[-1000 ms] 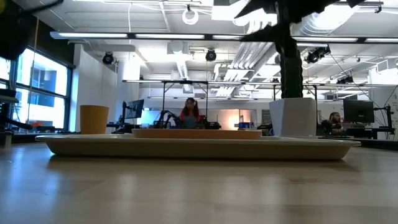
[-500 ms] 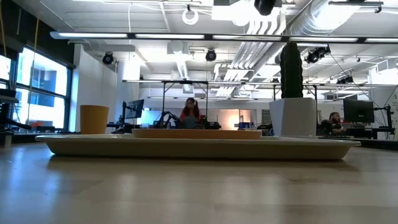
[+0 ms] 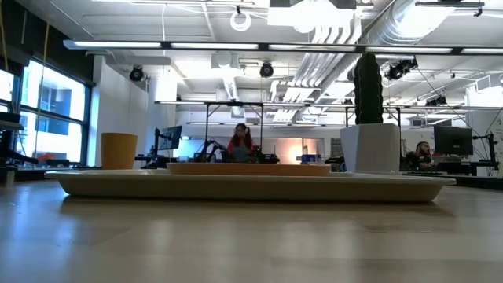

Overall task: Pick and place plate/cup/fork/spoon on tray
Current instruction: Put the orange spoon on the white tray to the right of the orange fork

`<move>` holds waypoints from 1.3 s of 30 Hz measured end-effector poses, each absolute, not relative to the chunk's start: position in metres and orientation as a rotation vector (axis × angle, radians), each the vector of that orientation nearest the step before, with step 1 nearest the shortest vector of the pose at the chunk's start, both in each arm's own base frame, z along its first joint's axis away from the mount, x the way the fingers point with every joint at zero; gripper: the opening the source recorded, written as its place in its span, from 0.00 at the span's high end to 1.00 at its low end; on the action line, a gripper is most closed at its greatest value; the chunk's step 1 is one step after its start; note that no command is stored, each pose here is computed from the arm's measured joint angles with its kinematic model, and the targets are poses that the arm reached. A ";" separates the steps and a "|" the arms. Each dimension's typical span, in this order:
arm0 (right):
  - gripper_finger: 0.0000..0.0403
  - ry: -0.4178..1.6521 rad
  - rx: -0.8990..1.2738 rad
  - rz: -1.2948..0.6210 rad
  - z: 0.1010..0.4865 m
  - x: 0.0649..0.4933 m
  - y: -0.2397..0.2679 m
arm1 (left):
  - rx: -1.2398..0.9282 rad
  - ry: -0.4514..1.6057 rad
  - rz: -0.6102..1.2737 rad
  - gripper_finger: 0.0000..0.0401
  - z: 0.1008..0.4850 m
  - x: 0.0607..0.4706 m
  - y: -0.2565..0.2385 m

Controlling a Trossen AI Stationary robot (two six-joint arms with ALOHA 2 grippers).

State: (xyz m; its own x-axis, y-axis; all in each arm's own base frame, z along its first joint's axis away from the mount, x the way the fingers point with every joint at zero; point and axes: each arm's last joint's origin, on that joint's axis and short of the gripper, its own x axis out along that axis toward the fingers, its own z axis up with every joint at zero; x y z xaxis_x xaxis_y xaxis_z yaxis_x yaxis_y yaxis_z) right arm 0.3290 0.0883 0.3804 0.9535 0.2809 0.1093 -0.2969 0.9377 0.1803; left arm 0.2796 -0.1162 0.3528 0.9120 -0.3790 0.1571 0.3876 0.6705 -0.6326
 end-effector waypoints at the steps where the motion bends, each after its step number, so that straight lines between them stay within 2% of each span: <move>1: 0.53 -0.067 0.188 0.287 0.383 0.331 0.089 | -0.728 -0.015 -0.461 0.98 0.351 0.283 -0.117; 6: 0.54 -0.061 0.176 0.341 0.393 0.332 0.088 | -0.742 -0.037 -0.547 0.98 0.347 0.292 -0.118; 9: 0.58 -0.052 0.183 0.354 0.393 0.332 0.087 | -0.725 -0.050 -0.563 0.98 0.349 0.293 -0.113; 15: 0.79 -0.052 0.184 0.366 0.393 0.334 0.081 | -0.710 -0.037 -0.606 0.98 0.350 0.298 -0.093; 20: 0.97 -0.054 0.207 0.406 0.393 0.336 0.074 | -0.704 0.052 -0.605 0.98 0.343 0.305 -0.072; 26: 0.99 -0.012 0.260 0.355 0.391 0.336 0.063 | -0.750 0.079 -0.559 0.93 0.341 0.307 -0.056; 35: 1.00 0.177 0.302 0.224 0.387 0.318 0.044 | -0.701 0.251 -0.370 0.69 0.319 0.312 -0.028; 39: 1.00 0.284 0.313 0.165 0.387 0.302 0.037 | -0.687 0.313 -0.301 0.62 0.310 0.310 -0.014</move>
